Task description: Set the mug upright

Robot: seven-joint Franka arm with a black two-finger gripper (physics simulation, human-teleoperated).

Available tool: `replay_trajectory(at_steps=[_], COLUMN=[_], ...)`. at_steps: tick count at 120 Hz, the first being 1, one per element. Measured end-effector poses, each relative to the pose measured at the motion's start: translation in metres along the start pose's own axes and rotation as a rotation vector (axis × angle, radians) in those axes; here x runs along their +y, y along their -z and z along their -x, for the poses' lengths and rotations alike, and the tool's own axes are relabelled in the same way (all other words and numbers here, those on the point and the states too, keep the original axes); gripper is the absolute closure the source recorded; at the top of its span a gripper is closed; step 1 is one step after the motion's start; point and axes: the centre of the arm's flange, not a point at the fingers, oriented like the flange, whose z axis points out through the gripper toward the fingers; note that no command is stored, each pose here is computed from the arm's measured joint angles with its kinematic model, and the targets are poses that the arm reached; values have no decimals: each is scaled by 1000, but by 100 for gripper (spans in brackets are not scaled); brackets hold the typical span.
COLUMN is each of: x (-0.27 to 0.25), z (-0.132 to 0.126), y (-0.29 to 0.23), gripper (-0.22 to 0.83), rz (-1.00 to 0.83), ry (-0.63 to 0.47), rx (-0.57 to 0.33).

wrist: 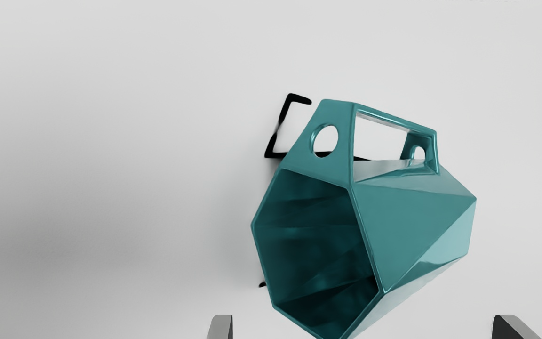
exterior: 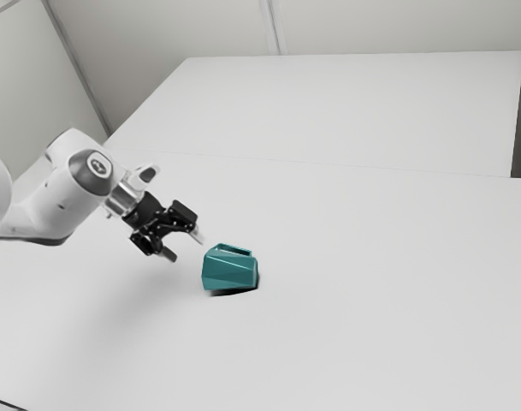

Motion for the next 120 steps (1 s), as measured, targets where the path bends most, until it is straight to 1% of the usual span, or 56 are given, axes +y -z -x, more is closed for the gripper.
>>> replay_trajectory(at_steps=[18, 42, 60, 76, 92, 108, 120], x=[-4, -3, -12, -6, -8, -8, -5], z=[5, 4, 0, -9, -11, -15, -16], y=[-21, -43, -55, -53, -61, -67, -69], gripper=[0, 0, 0, 0, 0, 4, 14], rz=[70, 143, 178, 208, 241, 281, 308], ry=[24, 12, 4, -36, -45, -54, -65], rx=[-6, -5, 1, 25, 30, 40, 47])
